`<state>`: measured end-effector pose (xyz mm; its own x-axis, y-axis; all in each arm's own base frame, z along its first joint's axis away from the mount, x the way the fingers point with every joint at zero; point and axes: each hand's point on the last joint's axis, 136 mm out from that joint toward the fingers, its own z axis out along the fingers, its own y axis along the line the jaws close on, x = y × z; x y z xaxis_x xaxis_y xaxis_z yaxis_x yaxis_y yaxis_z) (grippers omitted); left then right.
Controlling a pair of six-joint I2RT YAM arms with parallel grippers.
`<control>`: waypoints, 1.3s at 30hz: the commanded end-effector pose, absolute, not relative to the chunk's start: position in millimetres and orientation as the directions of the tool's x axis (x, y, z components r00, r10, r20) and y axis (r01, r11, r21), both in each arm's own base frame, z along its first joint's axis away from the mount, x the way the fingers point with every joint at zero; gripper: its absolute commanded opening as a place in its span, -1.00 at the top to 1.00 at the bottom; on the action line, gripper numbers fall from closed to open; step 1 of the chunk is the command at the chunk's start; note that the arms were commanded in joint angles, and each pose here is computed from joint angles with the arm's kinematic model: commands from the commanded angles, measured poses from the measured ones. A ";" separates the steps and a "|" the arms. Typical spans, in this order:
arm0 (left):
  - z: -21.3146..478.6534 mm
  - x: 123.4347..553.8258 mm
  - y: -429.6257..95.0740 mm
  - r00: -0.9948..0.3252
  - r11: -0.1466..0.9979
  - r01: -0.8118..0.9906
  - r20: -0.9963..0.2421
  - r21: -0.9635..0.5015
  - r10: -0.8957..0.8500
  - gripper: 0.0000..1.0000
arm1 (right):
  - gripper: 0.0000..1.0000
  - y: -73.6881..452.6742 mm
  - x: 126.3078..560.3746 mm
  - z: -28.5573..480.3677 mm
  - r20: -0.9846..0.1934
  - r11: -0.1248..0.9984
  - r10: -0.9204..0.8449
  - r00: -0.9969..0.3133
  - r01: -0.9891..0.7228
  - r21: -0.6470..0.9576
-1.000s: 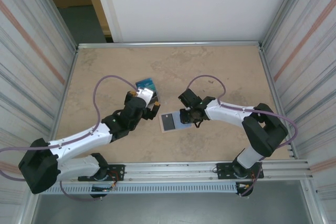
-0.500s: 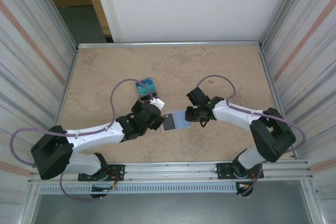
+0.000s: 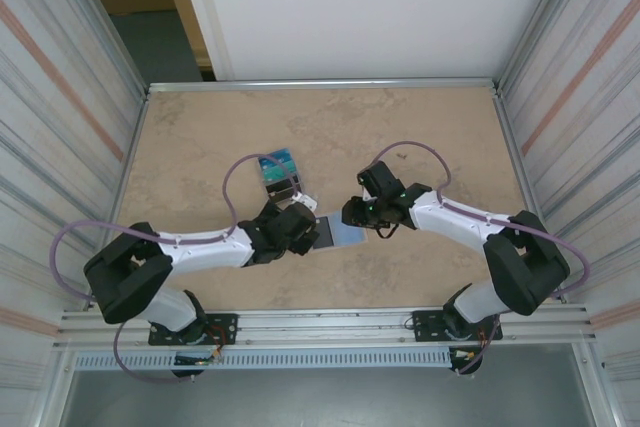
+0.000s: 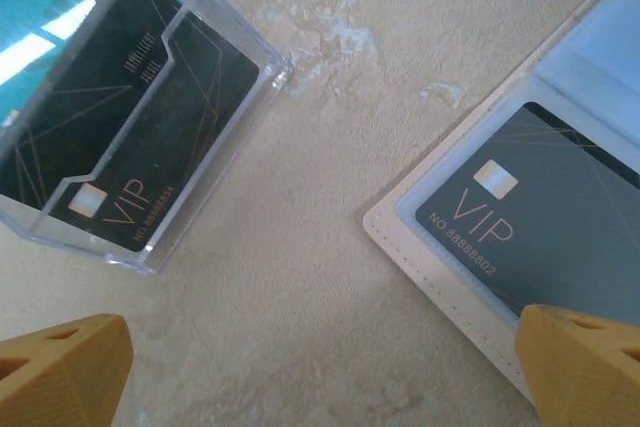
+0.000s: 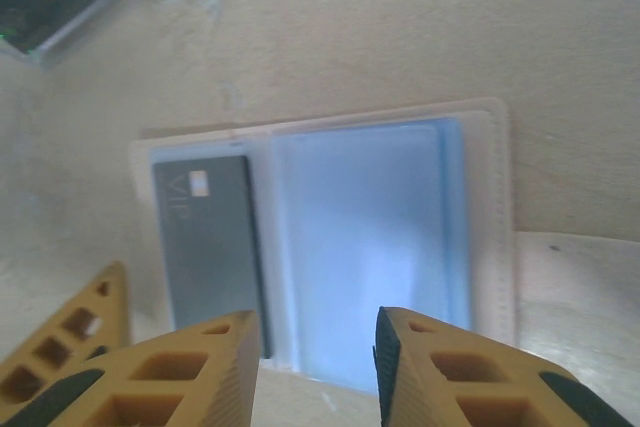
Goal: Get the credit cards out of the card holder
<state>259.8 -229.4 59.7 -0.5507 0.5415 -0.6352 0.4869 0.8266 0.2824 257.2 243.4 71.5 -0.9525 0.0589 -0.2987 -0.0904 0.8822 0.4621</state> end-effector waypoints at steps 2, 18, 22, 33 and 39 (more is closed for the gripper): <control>64.1 267.1 -236.7 -0.577 0.864 0.458 -0.668 0.211 0.469 -0.97 | 0.32 259.4 254.1 68.7 -0.256 0.847 0.063 -0.965 -0.084 0.525; 44.5 265.6 -234.1 -0.613 0.863 0.462 -0.629 0.205 0.478 -0.97 | 0.48 284.6 249.7 58.7 -0.207 0.817 0.021 -0.978 -0.103 0.568; 40.9 263.9 -234.9 -0.620 0.860 0.470 -0.617 0.202 0.484 -0.97 | 0.47 288.4 248.1 55.7 -0.187 0.806 0.021 -0.982 -0.094 0.584; 34.6 259.1 -228.3 -0.639 0.855 0.474 -0.585 0.212 0.500 -0.97 | 0.47 294.5 247.9 46.6 -0.152 0.795 0.015 -0.988 -0.080 0.601; 32.4 258.6 -226.8 -0.643 0.852 0.475 -0.574 0.220 0.507 -0.97 | 0.50 295.1 249.5 44.5 -0.136 0.775 0.025 -0.990 -0.067 0.629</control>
